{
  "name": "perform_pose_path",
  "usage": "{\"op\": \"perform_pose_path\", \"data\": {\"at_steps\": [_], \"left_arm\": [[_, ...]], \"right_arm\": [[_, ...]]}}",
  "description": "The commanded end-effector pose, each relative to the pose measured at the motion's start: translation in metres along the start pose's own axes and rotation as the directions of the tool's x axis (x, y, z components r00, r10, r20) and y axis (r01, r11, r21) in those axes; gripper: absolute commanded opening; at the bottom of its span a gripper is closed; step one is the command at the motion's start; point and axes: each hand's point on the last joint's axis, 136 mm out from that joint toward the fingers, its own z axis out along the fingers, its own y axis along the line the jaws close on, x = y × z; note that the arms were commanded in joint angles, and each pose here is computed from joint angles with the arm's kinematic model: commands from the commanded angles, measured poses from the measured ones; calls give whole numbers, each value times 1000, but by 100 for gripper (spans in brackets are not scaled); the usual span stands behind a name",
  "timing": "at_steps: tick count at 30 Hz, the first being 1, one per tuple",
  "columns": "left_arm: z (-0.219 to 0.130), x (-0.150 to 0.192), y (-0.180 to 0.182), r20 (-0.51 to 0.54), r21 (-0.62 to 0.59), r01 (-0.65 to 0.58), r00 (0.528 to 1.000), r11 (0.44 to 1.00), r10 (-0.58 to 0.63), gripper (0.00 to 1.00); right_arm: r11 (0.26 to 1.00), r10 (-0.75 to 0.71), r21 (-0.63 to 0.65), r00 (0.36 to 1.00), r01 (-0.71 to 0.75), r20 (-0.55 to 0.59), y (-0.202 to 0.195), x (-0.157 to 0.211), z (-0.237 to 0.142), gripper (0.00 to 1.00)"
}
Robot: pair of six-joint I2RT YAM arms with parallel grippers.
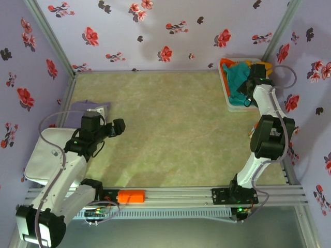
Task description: Fold and stack the t-shirts
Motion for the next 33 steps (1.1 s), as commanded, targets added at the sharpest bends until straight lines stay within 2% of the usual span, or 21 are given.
{"op": "perform_pose_path", "data": {"at_steps": [1, 6, 8, 10, 12, 13, 14, 19, 27, 33], "left_arm": [[-1, 21, 2, -68, 4, 30, 997, 1000, -29, 87], [1, 28, 3, -81, 8, 40, 996, 999, -40, 87], [2, 31, 4, -86, 9, 45, 995, 999, -44, 87], [3, 32, 4, -90, 9, 51, 995, 999, -49, 87], [2, 32, 3, -89, 13, 55, 995, 998, -54, 87], [3, 33, 3, -90, 13, 54, 995, 998, -53, 86], [2, 33, 3, -86, 16, 54, 995, 998, -52, 86], [2, 30, 0, -81, 27, 53, 995, 998, -51, 86], [6, 32, -7, -95, 63, 84, 992, 994, -78, 87], [11, 33, -11, -112, 66, 86, 991, 994, -78, 86]], "right_arm": [[1000, 16, 0, 1000, -16, 9, 4, -4, 8, 80], [999, 33, -8, 999, -32, 16, 9, -5, 24, 69], [999, 33, -5, 999, -33, 15, 11, -7, 27, 62], [999, 32, -2, 999, -32, 4, 11, -6, 30, 46], [999, 34, 2, 999, -34, 2, 10, -5, 29, 15], [999, 37, 3, 999, -37, 0, 10, -5, 28, 4], [999, 38, 0, 999, -38, -1, 10, -5, 25, 0], [995, 75, -72, 995, -71, 59, 13, -10, 1, 0], [986, 128, -144, 929, -82, 347, 0, -31, -83, 0], [967, 87, -249, 856, 50, 509, 15, -28, -145, 0]]}}
